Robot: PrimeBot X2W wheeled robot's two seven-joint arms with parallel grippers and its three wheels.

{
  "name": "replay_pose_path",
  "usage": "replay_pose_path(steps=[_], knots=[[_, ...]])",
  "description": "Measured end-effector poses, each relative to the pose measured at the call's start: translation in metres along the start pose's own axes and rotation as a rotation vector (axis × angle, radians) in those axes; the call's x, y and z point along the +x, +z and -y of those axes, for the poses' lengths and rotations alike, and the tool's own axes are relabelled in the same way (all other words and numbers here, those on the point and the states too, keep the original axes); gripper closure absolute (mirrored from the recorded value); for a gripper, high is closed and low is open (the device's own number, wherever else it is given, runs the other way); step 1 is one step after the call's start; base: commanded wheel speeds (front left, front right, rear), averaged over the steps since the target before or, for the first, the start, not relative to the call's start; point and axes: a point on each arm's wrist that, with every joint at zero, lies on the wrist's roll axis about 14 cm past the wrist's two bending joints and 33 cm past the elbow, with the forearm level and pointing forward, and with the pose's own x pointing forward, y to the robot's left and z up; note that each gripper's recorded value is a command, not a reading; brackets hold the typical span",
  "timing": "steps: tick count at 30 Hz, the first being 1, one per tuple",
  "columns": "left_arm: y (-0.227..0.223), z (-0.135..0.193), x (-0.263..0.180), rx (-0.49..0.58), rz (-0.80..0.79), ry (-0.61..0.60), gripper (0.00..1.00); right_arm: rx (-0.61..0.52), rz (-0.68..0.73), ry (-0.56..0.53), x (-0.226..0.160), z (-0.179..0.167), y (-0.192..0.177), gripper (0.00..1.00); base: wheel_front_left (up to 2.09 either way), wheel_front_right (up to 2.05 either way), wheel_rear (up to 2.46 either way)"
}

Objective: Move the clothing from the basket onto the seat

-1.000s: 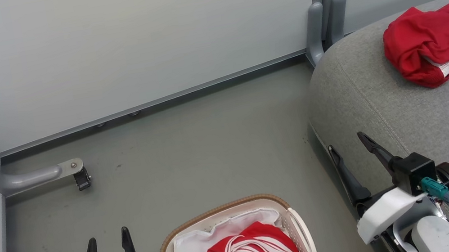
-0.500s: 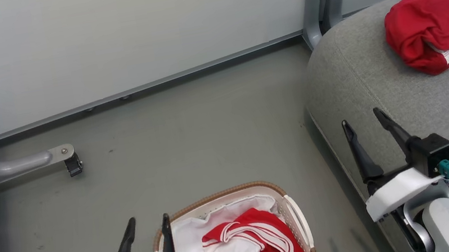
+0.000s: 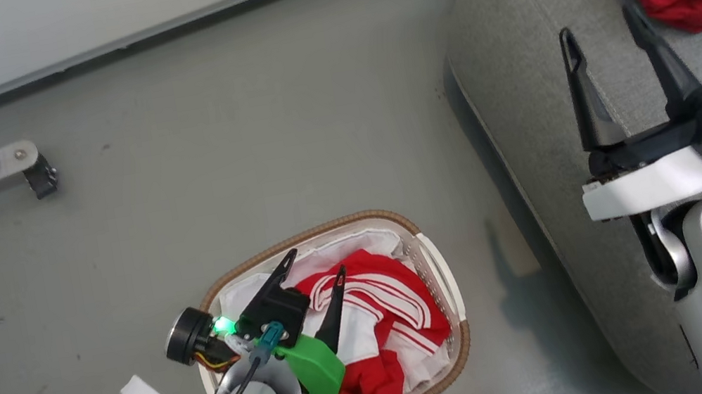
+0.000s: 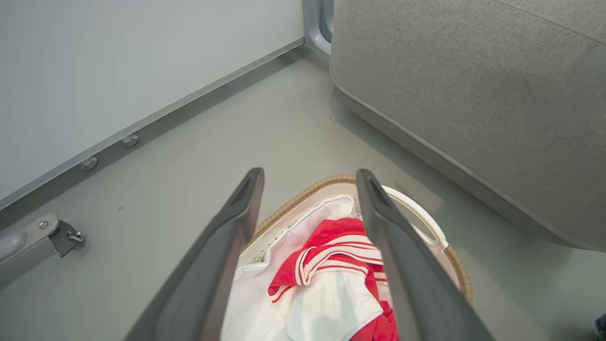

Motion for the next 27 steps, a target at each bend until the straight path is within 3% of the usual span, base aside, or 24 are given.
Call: replay_pose_path(steps=[8,18,27], knots=[[-0.072,0.018,0.037,0.096,-0.219,-0.188,0.00,-0.011,0.019,-0.052,0.024,0.026,-0.022,0.00,0.00,0.00,0.00],[-0.159,0.049,0.050,0.071,-0.427,-0.370,0.00,-0.039,-0.076,-0.101,0.027,0.052,-0.083,0.00,0.00,0.00,0.00],[-0.207,0.054,0.068,0.010,-0.516,-0.408,0.00,-0.048,-0.141,-0.111,0.027,0.063,-0.129,0.00,0.00,0.00,0.00]])
